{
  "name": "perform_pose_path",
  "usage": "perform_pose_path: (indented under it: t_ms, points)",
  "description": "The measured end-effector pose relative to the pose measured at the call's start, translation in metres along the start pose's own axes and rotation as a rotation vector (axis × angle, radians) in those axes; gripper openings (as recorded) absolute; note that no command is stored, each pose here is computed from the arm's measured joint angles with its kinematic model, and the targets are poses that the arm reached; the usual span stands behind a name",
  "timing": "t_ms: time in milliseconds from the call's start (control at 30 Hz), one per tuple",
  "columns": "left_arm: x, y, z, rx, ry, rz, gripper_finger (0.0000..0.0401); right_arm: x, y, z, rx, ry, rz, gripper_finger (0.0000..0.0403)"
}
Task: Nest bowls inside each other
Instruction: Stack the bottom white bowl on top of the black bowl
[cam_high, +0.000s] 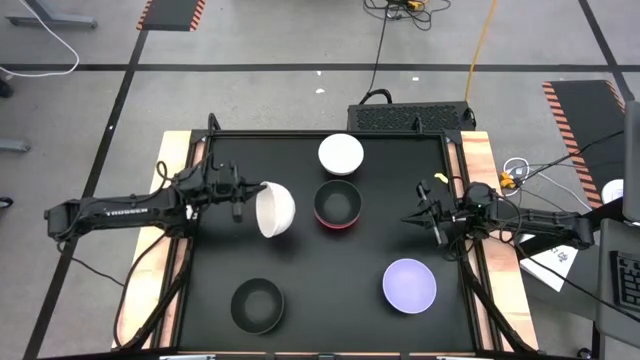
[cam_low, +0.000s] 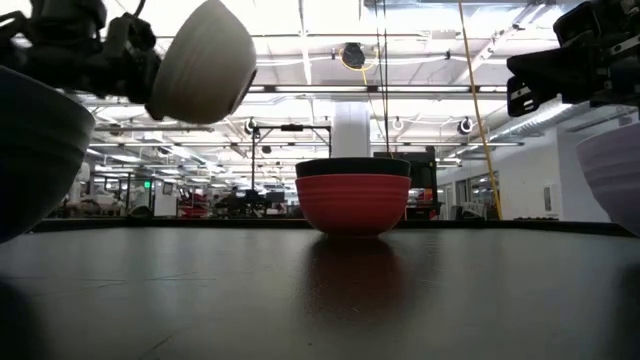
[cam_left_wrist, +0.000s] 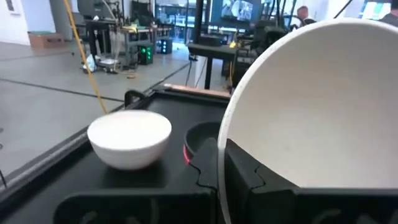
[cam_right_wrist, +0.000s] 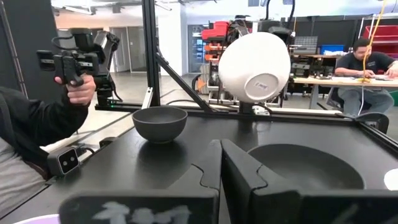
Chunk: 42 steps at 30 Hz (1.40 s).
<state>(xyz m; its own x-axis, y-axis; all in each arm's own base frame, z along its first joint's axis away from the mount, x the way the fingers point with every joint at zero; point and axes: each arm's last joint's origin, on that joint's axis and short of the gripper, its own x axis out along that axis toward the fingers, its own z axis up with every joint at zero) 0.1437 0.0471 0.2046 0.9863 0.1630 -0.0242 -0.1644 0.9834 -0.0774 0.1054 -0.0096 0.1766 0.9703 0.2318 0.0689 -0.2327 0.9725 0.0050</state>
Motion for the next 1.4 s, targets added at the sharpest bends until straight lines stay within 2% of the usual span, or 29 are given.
perform_pose_path:
  t_ms: [300,667,833,1067,1200,1400]
  points:
    - [0.047,0.025,0.037,0.013,0.07,-0.051,0.0005,0.0,0.0,-0.001,0.003,0.007,0.0,0.0]
    - [0.117,0.054,0.046,-0.044,0.19,-0.197,0.0005,0.0,0.0,-0.001,0.007,0.016,0.0,0.0]
    - [0.142,0.061,0.062,-0.06,0.248,-0.233,0.0005,0.0,0.0,-0.002,0.009,0.02,0.0,0.0]
    - [0.168,0.066,0.084,-0.058,0.371,-0.252,0.0005,0.0,0.0,-0.002,0.005,0.021,0.0,0.0]
    - [0.179,0.066,0.091,-0.059,0.437,-0.261,0.0005,0.0,0.0,-0.002,0.005,0.021,0.0,0.0]
    - [0.193,0.072,0.094,-0.065,0.587,-0.217,0.0005,0.0,0.0,-0.002,0.006,0.022,0.0,0.0]
